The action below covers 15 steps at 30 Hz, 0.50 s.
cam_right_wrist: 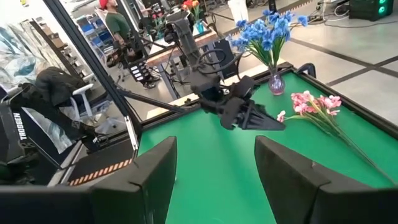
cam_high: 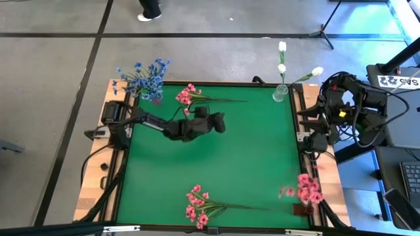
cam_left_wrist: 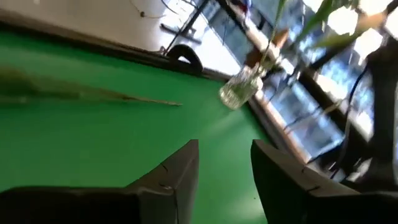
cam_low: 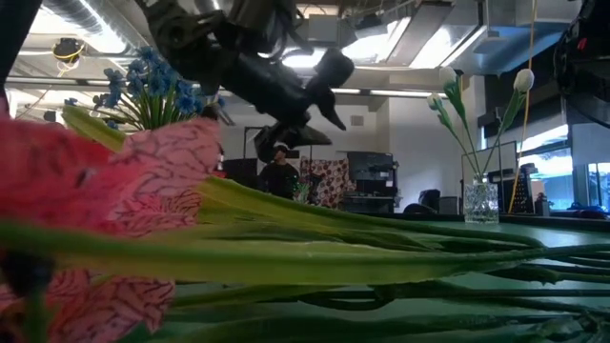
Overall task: Sort flowers into vase by color
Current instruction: Put the top pink flowers into the red vase
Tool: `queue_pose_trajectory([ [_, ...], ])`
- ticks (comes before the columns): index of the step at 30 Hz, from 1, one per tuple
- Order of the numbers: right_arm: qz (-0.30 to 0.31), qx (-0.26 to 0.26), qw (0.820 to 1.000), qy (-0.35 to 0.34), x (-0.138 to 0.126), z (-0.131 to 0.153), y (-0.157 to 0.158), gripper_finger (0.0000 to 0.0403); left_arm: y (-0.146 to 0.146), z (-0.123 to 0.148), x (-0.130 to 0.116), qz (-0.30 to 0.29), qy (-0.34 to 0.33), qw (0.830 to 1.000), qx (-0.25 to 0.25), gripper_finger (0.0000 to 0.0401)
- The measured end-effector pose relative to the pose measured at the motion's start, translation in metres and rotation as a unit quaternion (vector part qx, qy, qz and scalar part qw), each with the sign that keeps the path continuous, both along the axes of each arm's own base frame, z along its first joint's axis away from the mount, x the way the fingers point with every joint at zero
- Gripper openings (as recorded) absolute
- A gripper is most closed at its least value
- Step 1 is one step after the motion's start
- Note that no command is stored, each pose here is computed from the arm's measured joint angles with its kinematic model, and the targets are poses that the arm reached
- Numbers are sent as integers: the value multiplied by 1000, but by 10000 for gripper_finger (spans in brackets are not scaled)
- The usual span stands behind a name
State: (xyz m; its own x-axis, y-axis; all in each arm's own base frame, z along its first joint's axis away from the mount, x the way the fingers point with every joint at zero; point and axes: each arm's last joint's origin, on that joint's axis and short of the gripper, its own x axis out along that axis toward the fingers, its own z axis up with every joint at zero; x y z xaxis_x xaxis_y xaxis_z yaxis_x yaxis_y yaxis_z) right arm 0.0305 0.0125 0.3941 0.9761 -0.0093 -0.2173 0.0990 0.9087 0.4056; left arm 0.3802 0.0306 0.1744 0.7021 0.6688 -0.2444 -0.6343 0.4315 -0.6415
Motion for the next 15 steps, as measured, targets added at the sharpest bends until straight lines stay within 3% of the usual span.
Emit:
queue_pose_trajectory([
  [5, -2, 0, 1000, -2, 0, 0, 0, 214, 6, 18, 12, -59, 83, 993, 63, 164],
  [10, -5, -1, 1000, -7, 0, 0, 0, 214, -8, 39, 26, -125, 188, 959, 170, 172],
  [15, -4, -5, 1000, -7, 0, 0, 0, 214, 24, 62, 33, -138, 286, 933, 171, 172],
])
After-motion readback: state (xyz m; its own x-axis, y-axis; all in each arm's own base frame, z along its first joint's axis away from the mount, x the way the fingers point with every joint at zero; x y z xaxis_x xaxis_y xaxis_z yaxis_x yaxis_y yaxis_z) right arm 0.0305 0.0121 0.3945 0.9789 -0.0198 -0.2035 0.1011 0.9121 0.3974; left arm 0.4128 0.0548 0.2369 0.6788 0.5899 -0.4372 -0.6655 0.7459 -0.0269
